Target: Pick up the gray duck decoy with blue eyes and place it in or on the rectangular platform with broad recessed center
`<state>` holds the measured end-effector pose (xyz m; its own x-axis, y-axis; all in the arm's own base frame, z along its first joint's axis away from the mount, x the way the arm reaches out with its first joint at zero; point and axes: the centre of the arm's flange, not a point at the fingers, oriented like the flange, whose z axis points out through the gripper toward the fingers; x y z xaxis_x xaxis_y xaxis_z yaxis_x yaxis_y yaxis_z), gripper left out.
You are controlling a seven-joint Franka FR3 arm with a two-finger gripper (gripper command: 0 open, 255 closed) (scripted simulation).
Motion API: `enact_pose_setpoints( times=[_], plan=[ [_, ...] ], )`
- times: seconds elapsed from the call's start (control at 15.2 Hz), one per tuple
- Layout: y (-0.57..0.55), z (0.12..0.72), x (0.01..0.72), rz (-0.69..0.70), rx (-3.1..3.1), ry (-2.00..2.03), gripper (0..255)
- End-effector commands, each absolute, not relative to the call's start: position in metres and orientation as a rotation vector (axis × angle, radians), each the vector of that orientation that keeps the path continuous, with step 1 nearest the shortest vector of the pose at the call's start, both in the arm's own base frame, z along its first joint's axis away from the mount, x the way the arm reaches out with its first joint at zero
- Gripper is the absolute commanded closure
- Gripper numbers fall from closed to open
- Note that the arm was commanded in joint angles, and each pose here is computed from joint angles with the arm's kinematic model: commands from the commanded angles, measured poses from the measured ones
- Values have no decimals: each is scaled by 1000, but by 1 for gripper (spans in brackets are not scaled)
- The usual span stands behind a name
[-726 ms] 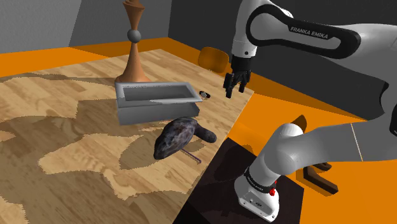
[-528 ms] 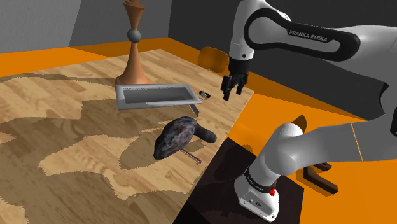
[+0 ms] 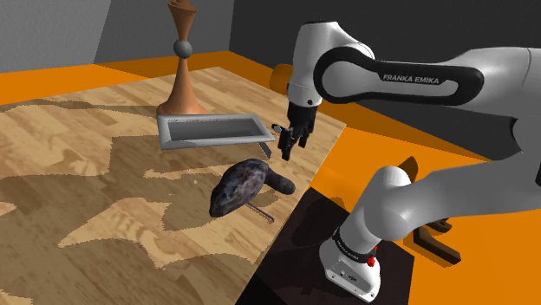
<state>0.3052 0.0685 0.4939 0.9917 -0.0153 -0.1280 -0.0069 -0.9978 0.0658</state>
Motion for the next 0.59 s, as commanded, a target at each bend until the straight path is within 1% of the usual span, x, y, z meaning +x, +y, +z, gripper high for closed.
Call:
enact_pose_setpoints(
  times=[0.0,0.26,0.53],
  plan=[
    [93,482,306,-173,3068,43,0],
    [139,455,304,-128,3060,158,0],
    [137,434,302,-128,3060,158,0]
  ],
)
